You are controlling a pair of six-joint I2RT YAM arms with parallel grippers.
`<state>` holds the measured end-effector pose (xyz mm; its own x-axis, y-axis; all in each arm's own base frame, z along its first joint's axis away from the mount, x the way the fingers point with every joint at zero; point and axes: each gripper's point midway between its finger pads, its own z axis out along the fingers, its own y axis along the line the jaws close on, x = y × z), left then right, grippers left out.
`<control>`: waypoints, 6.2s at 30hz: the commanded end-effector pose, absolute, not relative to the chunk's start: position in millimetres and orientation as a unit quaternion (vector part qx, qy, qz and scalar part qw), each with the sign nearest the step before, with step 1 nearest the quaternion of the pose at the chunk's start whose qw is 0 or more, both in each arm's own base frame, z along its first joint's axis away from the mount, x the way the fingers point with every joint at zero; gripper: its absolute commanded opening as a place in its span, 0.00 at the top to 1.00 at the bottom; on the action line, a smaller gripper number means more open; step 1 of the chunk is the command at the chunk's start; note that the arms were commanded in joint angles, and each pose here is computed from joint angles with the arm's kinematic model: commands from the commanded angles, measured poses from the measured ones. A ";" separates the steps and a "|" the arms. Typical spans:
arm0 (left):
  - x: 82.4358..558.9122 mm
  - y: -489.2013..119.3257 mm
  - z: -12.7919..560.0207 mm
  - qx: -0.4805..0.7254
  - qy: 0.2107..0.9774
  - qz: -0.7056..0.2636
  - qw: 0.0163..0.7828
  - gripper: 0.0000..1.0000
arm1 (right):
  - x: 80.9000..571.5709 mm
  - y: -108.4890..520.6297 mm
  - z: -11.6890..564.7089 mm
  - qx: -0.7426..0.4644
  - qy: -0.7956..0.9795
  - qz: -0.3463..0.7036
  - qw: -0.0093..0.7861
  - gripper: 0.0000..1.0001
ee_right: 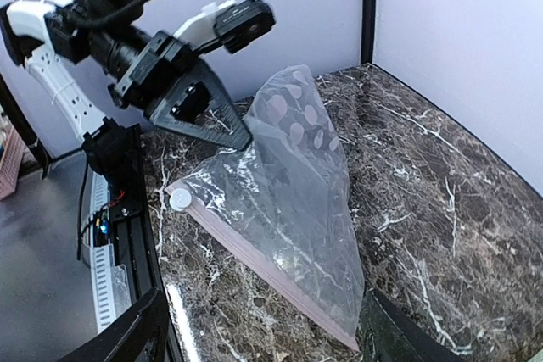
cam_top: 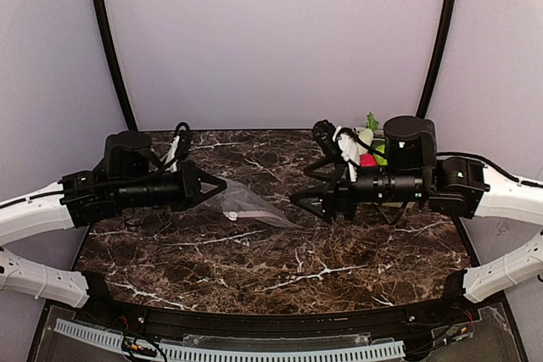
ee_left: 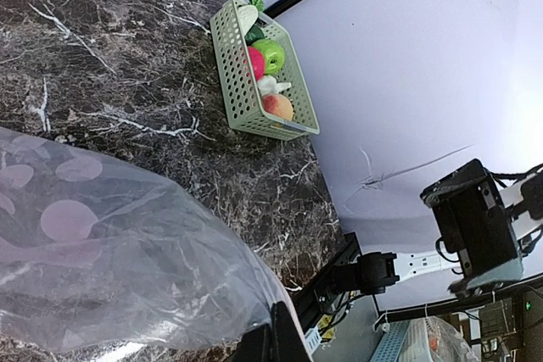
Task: Place the food in the zip-top bag and seal the zipper
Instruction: Pick up the zipper food storage bag at the center of the board, then pass from the left arm to the right, then hold the zipper food storage bag at the center of the board, then hold the zipper from the zipper food storage bag.
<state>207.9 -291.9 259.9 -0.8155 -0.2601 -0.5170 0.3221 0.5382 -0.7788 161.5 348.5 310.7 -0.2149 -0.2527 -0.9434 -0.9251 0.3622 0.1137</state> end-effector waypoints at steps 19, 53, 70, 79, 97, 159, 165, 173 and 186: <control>201.0 -298.0 301.0 0.078 0.829 -0.464 0.301 0.99 | 158.1 426.1 299.6 -0.548 0.584 0.204 0.563 0.44; 205.2 -272.7 333.1 0.125 0.823 -0.407 0.376 0.37 | 158.2 438.0 317.3 -0.509 0.597 0.248 0.568 1.00; 160.4 -319.9 374.6 0.527 0.654 -0.365 0.402 0.11 | 161.1 419.7 331.4 -0.536 0.615 0.423 0.393 1.00; 166.5 -336.5 362.4 0.576 0.616 -0.350 0.407 0.38 | 165.8 418.1 324.0 -0.533 0.633 0.427 0.364 1.00; 163.4 -350.0 361.7 0.566 0.609 -0.393 0.392 0.74 | 162.8 415.9 327.7 -0.535 0.631 0.431 0.360 1.00; 154.7 -341.0 349.3 0.565 0.554 -0.423 0.442 0.99 | 148.0 419.9 351.4 -0.508 0.600 0.440 0.435 0.50; 153.2 -341.6 350.3 0.565 0.551 -0.427 0.442 0.99 | 147.7 424.0 339.1 -0.510 0.609 0.438 0.421 0.56; 153.7 -343.0 348.4 0.564 0.554 -0.429 0.437 0.99 | 142.5 425.2 344.6 -0.515 0.596 0.452 0.419 0.64; 153.3 -342.9 348.1 0.565 0.554 -0.430 0.436 0.99 | 138.5 427.3 356.7 -0.514 0.576 0.468 0.429 0.72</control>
<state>155.7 -345.2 348.0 0.0208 0.2596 -0.9655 0.9997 0.0030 0.0223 143.1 424.2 338.4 -0.1257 -0.2477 -0.9607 -0.9916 0.0609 0.1141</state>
